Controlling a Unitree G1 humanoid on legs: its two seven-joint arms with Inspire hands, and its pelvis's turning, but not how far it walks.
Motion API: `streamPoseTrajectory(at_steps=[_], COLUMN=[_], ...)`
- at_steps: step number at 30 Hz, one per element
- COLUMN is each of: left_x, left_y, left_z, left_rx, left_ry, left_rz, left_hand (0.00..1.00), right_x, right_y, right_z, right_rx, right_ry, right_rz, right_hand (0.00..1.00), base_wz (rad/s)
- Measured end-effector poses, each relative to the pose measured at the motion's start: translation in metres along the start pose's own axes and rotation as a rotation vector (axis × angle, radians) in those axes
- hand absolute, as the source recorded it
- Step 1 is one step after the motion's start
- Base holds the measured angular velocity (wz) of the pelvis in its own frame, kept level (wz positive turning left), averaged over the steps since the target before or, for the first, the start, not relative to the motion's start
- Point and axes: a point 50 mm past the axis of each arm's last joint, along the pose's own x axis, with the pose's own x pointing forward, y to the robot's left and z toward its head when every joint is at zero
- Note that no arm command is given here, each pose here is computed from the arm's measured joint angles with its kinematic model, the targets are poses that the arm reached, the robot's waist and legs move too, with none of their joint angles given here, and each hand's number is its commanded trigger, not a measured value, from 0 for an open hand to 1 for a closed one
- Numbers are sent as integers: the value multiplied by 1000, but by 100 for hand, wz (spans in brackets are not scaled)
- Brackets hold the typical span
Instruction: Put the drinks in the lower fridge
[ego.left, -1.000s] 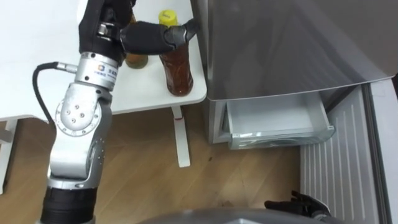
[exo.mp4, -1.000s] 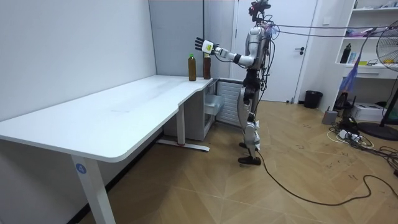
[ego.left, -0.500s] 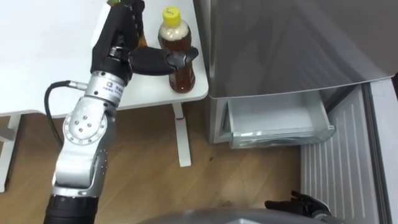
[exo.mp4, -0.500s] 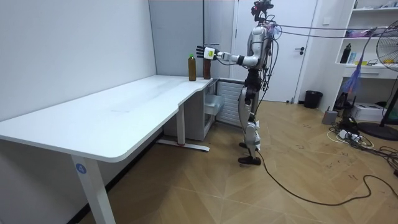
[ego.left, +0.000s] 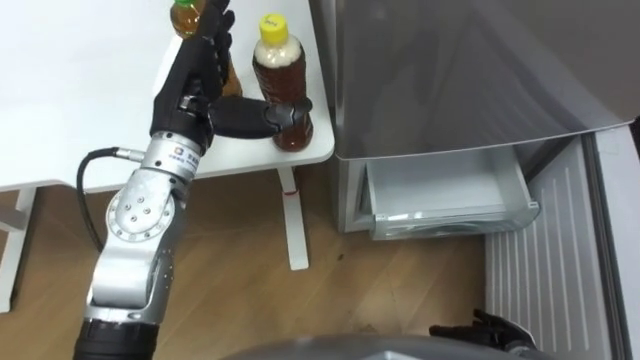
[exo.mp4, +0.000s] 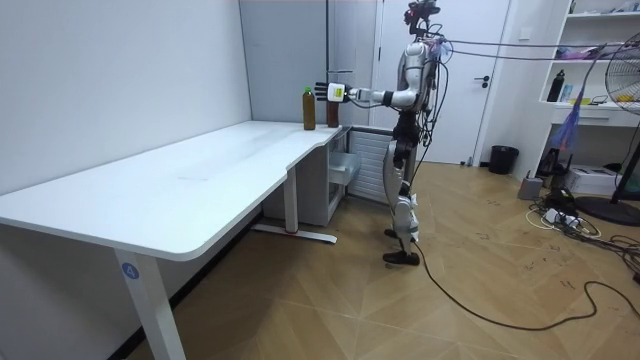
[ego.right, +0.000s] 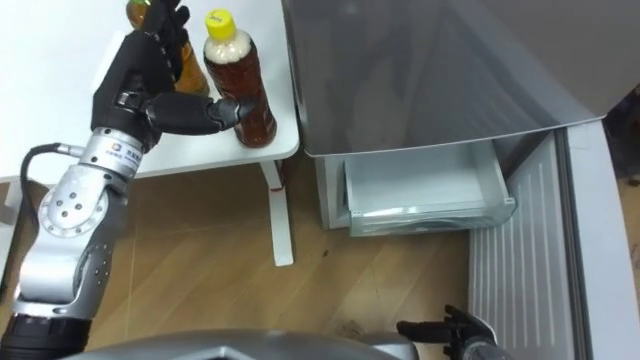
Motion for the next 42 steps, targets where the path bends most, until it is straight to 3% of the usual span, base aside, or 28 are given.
streamPoseTrajectory(at_steps=[20,34,42], left_x=[5,26,32], left_y=[-1,7,18], left_z=[-24,-14,-13], left_rx=[-251,-232,-303], left_ry=[101,76,64], left_rz=[-21,-16,44], left_hand=[0,0,0], right_x=[0,-1,-4], right_y=[1,-6,-12], right_z=[3,-2,-19], right_rx=[-91,-142,-203], right_ry=[17,54,140], right_rz=[7,-50,-63], right_hand=[0,0,0], base_wz=[-1,0,-1])
